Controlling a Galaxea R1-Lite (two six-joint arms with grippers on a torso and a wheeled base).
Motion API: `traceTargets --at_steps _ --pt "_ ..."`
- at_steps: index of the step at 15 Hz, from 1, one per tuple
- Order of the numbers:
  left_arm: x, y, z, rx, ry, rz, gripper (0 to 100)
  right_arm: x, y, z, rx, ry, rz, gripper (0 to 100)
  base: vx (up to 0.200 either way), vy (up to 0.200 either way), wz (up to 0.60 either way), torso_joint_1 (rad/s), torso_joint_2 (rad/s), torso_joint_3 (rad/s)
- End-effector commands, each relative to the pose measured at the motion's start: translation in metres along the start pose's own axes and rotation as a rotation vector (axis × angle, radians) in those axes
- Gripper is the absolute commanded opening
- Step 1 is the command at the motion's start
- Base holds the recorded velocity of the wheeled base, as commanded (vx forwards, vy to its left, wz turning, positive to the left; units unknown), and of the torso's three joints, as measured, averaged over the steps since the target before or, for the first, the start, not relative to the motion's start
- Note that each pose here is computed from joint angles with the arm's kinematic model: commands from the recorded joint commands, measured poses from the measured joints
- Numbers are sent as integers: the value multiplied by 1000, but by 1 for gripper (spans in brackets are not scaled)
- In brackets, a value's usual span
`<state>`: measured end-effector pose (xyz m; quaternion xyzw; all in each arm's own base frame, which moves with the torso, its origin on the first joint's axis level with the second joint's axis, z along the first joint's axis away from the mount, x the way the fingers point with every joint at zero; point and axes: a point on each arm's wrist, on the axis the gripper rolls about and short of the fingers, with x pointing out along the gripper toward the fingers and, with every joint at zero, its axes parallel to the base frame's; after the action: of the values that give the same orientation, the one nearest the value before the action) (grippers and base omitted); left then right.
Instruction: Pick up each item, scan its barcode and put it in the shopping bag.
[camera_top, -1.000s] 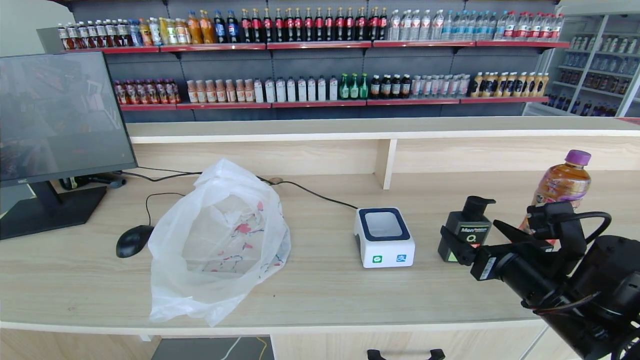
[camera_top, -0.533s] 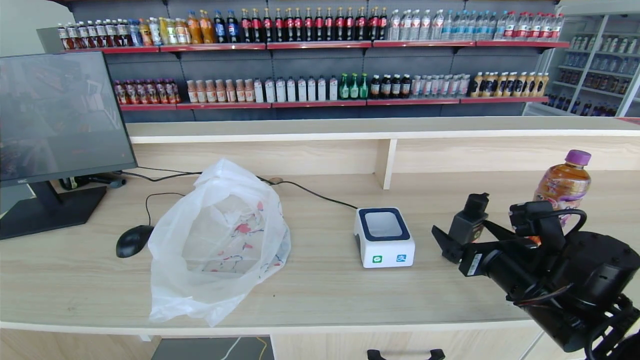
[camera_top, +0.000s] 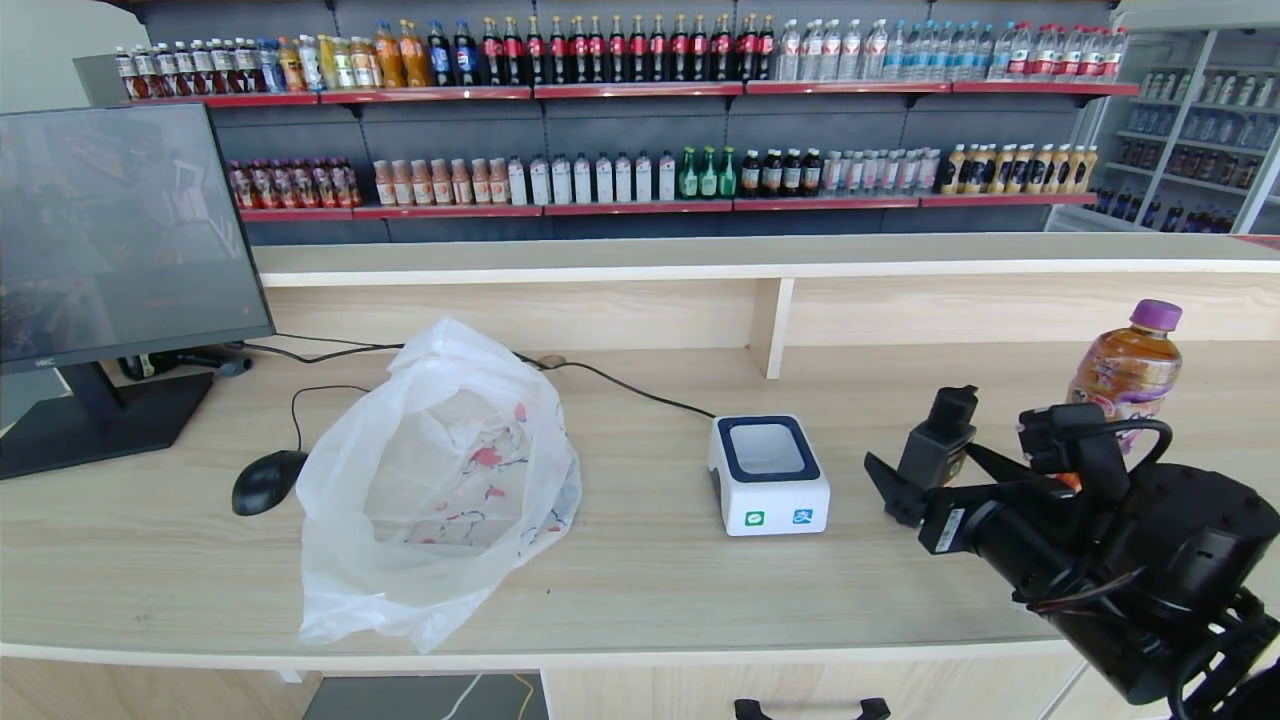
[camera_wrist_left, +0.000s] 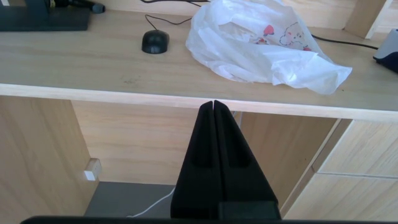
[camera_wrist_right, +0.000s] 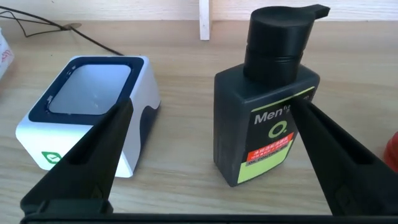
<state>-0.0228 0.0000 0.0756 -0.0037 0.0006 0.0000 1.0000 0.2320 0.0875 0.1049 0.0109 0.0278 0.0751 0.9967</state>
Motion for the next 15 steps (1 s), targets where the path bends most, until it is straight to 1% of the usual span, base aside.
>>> traceTargets --at_steps 1,3,10,15 --pt "0 0 0 0 -3 0 0 0 -1 2 2 -11 -4 100 0 0 0 0 0 0" --pt "0 0 0 0 -1 0 0 2 -5 2 3 -10 -21 100 0 0 0 0 0 0" --pt "0 0 0 0 -1 0 0 4 -4 1 3 -10 -19 100 0 0 0 0 0 0" --pt "0 0 0 0 -1 0 0 15 -5 -3 3 -1 -30 100 0 0 0 0 0 0"
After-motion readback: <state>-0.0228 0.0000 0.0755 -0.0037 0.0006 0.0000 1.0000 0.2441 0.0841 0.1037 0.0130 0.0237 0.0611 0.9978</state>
